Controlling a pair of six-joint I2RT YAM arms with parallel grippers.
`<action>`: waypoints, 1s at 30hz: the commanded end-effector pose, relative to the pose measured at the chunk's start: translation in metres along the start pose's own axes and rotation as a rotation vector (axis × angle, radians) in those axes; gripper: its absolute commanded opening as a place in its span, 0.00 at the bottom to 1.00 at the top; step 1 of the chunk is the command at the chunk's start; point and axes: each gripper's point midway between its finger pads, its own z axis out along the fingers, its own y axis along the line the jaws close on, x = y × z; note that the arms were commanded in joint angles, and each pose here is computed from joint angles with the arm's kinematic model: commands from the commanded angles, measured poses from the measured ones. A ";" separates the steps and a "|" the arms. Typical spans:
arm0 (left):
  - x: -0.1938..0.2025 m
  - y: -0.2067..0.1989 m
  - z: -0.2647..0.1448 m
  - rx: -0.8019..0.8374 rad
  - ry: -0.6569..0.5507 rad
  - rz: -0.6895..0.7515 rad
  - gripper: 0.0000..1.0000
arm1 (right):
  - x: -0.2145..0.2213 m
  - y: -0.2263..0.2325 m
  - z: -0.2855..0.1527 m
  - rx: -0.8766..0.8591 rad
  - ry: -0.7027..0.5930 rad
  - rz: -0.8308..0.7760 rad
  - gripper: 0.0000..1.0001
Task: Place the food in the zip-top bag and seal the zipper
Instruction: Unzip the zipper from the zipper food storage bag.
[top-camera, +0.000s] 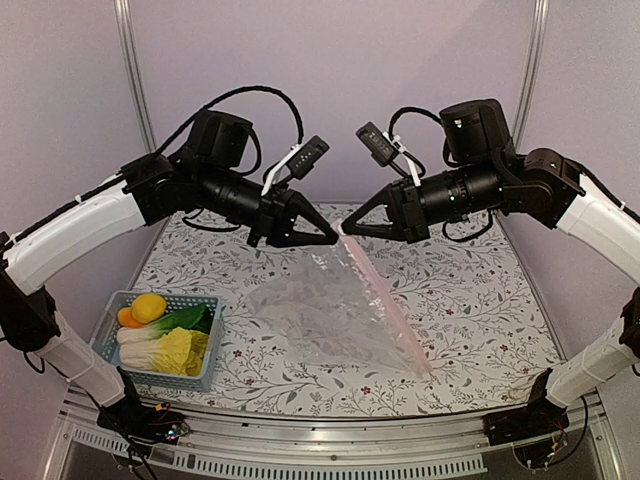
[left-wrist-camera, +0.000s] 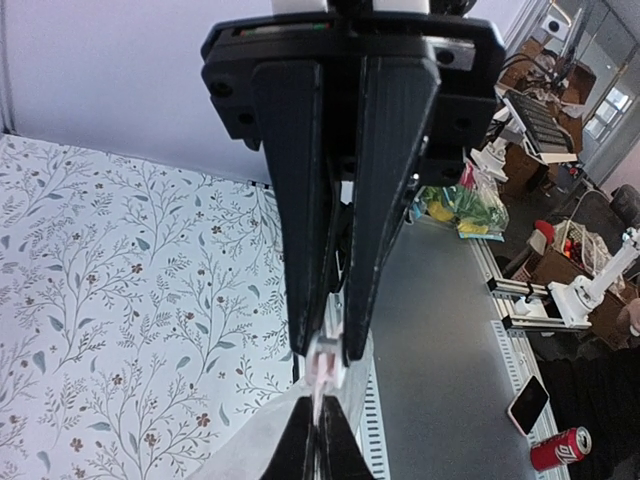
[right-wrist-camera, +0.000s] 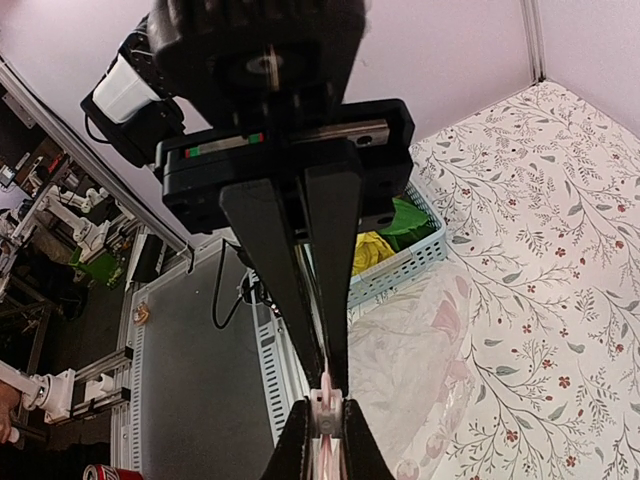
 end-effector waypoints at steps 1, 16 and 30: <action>-0.003 -0.002 -0.005 0.011 -0.020 0.007 0.07 | 0.003 -0.002 0.005 0.005 0.001 -0.004 0.00; -0.003 -0.001 -0.006 0.008 -0.026 0.007 0.03 | 0.001 0.001 0.004 -0.008 -0.010 -0.005 0.00; -0.009 -0.003 -0.007 0.024 -0.059 0.001 0.00 | 0.021 -0.018 0.008 0.076 0.067 0.003 0.00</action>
